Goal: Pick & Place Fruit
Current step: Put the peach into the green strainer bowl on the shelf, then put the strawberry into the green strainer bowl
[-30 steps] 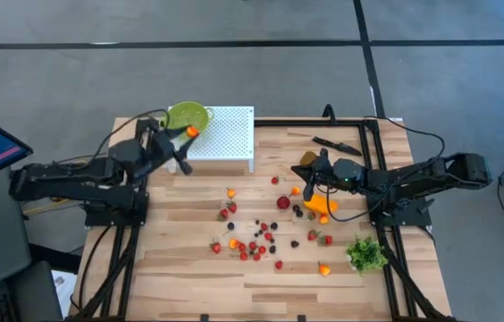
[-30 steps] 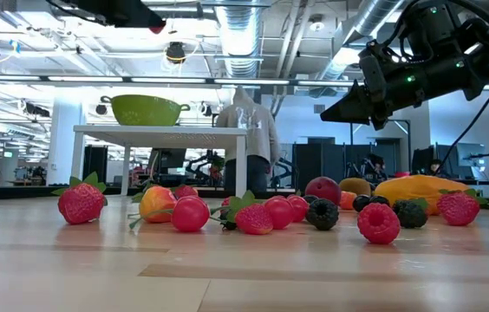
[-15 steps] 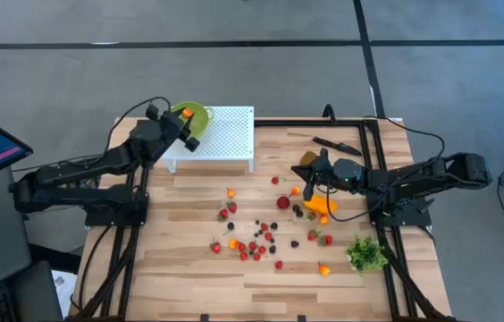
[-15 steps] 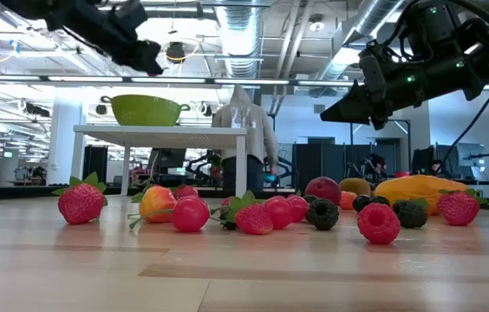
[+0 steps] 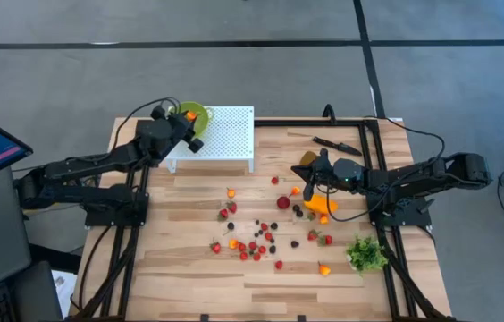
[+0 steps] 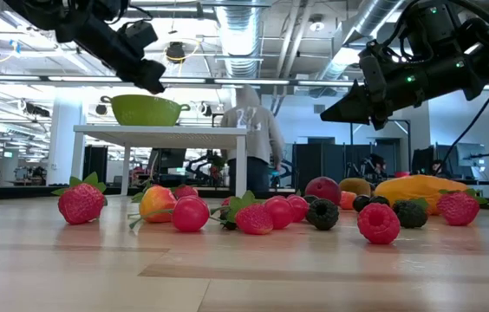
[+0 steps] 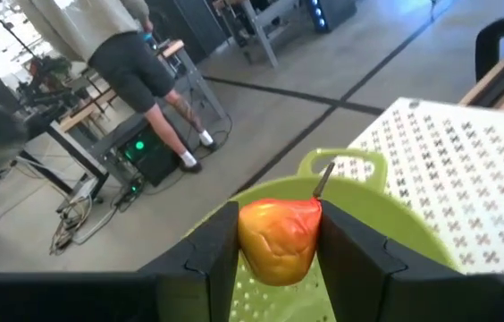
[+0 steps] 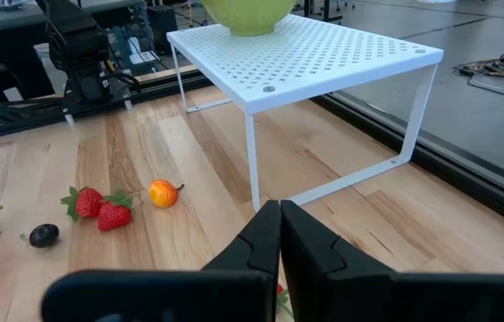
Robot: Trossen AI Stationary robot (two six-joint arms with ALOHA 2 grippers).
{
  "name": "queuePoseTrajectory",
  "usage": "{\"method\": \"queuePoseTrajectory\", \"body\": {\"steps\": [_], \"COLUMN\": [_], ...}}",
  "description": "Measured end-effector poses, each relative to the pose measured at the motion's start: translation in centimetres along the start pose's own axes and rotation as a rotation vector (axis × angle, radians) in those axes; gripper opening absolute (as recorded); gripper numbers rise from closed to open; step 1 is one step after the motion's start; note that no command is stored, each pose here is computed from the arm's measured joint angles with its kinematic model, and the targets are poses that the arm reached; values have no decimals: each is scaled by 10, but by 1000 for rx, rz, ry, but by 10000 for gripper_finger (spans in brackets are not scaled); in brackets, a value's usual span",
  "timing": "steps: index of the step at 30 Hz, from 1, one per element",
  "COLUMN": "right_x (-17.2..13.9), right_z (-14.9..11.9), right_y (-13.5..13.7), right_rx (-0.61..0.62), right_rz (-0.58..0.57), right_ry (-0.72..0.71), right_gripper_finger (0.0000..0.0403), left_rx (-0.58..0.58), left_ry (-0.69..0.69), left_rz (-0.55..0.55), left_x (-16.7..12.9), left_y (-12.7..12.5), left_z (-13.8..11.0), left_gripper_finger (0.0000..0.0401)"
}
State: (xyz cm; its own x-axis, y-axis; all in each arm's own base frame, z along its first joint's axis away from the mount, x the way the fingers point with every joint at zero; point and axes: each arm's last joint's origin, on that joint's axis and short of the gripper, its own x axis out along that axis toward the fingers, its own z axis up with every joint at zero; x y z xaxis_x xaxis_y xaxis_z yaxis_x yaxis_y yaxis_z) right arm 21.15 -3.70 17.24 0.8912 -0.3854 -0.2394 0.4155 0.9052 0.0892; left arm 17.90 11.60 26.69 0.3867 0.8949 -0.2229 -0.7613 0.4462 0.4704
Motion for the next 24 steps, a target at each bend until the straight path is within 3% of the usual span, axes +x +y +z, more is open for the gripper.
{"method": "queuePoseTrajectory", "body": {"steps": [10, 24], "right_x": [0, 0], "right_z": [0, 0], "right_y": [0, 0], "right_rx": [0, 0], "right_rz": [0, 0], "right_ry": [0, 0], "right_gripper_finger": [6, 6], "left_rx": [13, 20], "left_ry": [23, 24], "left_rz": [0, -1], "left_x": [1, 1], "left_y": [0, 0], "left_z": [-3, -3], "left_gripper_finger": [137, 199]}}
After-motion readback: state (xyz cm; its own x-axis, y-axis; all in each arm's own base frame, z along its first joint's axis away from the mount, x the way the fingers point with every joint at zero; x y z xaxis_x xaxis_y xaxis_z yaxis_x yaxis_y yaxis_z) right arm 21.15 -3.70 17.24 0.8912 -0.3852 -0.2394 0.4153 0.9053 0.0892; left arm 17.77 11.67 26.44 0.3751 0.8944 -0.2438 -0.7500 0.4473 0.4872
